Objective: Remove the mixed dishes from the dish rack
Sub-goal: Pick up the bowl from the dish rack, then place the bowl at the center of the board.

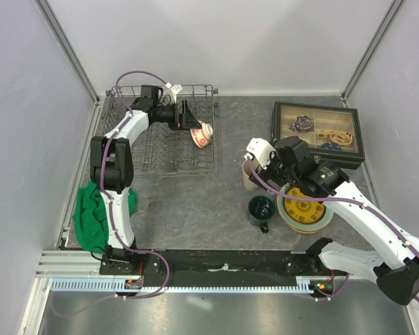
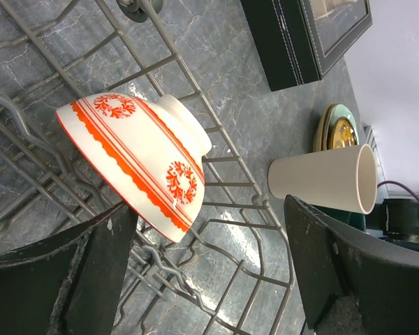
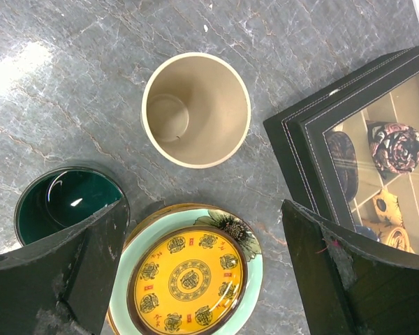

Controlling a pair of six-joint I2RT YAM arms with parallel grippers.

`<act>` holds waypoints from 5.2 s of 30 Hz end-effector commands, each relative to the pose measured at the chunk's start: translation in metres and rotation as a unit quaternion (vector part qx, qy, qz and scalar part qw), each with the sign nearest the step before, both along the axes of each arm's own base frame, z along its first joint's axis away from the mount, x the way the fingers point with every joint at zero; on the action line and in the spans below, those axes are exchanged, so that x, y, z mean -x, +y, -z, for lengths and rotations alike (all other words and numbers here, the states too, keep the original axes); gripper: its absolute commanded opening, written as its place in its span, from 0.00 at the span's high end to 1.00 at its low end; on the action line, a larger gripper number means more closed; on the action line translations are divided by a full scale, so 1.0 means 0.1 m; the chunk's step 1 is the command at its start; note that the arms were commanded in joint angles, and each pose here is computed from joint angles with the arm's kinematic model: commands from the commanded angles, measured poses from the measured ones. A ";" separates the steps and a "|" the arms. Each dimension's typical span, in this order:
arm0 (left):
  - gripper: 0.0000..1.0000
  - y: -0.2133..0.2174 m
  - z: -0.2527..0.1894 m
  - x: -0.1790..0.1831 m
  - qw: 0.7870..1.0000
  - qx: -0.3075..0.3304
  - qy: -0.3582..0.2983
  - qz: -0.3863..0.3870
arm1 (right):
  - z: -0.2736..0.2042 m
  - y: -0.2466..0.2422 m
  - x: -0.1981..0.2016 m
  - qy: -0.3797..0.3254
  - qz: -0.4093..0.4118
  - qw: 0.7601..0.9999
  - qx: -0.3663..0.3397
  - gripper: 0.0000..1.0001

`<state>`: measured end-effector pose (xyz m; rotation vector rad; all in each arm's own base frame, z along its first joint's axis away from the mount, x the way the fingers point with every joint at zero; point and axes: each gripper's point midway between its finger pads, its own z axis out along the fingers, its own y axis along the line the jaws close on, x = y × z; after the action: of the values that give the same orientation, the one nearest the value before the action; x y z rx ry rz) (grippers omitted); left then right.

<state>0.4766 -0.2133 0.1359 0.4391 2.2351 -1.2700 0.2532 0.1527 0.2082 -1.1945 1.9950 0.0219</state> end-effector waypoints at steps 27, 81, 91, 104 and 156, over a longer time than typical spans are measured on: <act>0.60 -0.24 0.15 0.14 0.995 0.076 0.051 0.028 | 0.05 -0.05 0.02 -0.007 0.012 1.000 -0.006 0.02; 0.99 -0.02 -1.46 0.53 0.979 0.166 -0.066 0.094 | 0.12 -0.02 0.04 0.010 0.007 1.000 -0.008 0.02; 0.99 0.08 -1.64 0.88 0.986 0.053 -0.137 0.084 | -0.14 -0.12 -0.11 -0.033 0.060 0.997 -0.038 0.02; 0.98 0.08 -1.73 1.80 0.960 -0.079 -0.236 0.132 | -0.42 -0.47 -0.31 -0.081 0.166 0.980 -0.076 0.02; 0.98 -0.70 0.06 3.07 0.722 -0.451 -0.348 0.393 | -0.17 -0.89 -0.46 -0.050 0.256 0.962 -0.079 0.02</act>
<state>0.1559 -0.2595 0.1174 1.9994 1.9580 -0.1157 0.2972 0.0636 0.2213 -0.5623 2.1321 -0.1471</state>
